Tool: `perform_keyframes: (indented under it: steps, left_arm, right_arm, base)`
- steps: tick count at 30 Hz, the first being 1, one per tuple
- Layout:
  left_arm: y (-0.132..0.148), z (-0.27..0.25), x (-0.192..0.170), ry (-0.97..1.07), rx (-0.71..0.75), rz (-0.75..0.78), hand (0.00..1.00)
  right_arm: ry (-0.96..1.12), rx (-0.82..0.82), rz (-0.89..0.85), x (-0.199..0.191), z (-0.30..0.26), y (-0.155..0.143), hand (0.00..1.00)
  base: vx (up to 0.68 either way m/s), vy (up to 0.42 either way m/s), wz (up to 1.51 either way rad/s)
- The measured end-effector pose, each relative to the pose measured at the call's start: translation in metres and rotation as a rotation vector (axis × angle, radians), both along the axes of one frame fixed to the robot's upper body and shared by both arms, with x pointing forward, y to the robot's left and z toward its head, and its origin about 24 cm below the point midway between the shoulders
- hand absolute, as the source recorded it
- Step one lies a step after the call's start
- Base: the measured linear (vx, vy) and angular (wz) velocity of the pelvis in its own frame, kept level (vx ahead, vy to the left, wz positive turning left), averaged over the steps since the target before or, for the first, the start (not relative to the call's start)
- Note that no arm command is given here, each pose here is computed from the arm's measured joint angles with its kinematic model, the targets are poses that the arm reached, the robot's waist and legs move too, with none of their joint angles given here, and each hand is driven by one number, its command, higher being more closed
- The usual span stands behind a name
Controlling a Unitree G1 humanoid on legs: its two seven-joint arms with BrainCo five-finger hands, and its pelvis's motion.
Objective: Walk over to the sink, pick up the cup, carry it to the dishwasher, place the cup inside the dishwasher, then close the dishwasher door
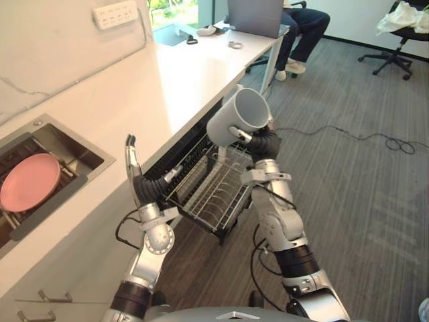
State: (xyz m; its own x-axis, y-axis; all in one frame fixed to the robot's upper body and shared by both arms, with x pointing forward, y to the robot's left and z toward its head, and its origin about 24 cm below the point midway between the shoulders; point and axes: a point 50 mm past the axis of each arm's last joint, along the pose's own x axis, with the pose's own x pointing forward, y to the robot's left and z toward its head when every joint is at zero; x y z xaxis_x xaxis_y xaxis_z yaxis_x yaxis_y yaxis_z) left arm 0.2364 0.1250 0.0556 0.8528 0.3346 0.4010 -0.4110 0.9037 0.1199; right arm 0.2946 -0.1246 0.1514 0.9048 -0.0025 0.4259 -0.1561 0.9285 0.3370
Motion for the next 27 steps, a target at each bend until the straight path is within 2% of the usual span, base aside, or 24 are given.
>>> perform_keyframes:
  steps: [4,7,10,15,22,27]
  left_arm:
    - [-0.001,-0.045,-0.014,0.272,-0.206,-0.23,0.0]
    - [-0.005,-0.082,-0.03,0.473,-0.281,-0.351,0.0]
    - [-0.004,-0.107,-0.045,0.615,-0.323,-0.404,0.0]
    - [0.005,-0.141,-0.075,0.811,-0.381,-0.405,0.0]
    - [0.019,-0.162,-0.098,0.936,-0.404,-0.325,0.0]
    - [0.027,-0.167,-0.098,0.965,-0.417,-0.269,0.0]
  right_arm:
    - [0.09,-0.131,-0.176,0.012,-0.015,-0.043,1.0]
    - [0.144,-0.218,-0.225,0.017,-0.02,-0.06,1.0]
    - [0.176,-0.251,-0.223,0.026,-0.02,-0.067,1.0]
    - [0.295,-0.304,-0.232,0.038,-0.035,-0.086,1.0]
    - [0.378,-0.335,-0.201,0.05,-0.045,-0.092,1.0]
    - [0.469,-0.361,-0.209,0.06,-0.05,-0.104,1.0]
  base:
    - [-0.02,-0.004,0.26]
    - [-0.01,-0.002,0.22]
    - [-0.01,0.001,0.12]
    - [0.0,0.001,0.17]
    - [-0.03,0.001,0.17]
    - [-0.04,0.0,0.15]
